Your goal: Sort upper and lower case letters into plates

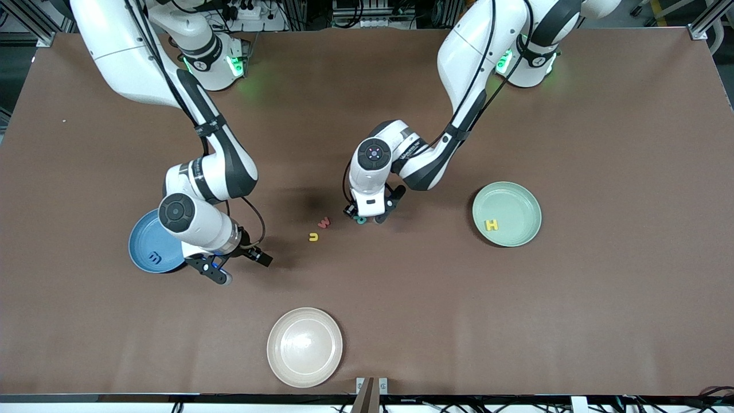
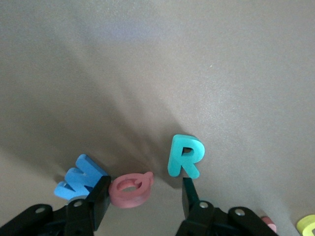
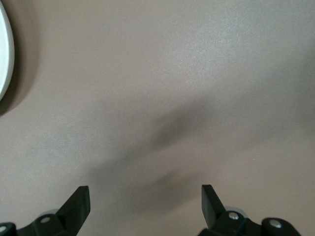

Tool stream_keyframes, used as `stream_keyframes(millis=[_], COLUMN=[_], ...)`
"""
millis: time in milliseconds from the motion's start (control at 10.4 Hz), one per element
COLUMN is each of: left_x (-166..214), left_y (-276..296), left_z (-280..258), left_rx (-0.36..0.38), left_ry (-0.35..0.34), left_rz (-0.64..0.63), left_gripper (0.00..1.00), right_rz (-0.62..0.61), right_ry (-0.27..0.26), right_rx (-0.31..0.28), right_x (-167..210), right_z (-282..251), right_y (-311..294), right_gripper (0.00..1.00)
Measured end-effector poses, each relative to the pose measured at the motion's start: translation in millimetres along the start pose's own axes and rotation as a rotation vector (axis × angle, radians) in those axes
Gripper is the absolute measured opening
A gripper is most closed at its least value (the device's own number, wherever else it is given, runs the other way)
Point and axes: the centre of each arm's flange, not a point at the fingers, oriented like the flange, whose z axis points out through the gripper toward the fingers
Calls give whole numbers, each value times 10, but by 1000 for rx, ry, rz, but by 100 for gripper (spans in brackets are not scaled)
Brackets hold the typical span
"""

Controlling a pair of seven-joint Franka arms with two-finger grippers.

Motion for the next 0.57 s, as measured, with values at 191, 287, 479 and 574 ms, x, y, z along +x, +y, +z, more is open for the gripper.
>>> stream_keyframes(millis=[191, 287, 479, 574], left_x=[11, 22, 44, 47], left_y=[7, 8, 9, 9], left_z=[-5, -2, 7, 7], left_rx=[-2, -2, -1, -1], left_ry=[1, 2, 4, 4], left_rz=[-1, 0, 3, 4], left_gripper=[66, 66, 66, 66], right_rz=[-2, -2, -2, -2], right_ry=[0, 0, 0, -1], right_rx=[0, 0, 0, 0], right_x=[-8, -10, -10, -10], right_z=[1, 1, 3, 4], right_y=[-7, -9, -9, -9], right_gripper=[100, 100, 100, 100])
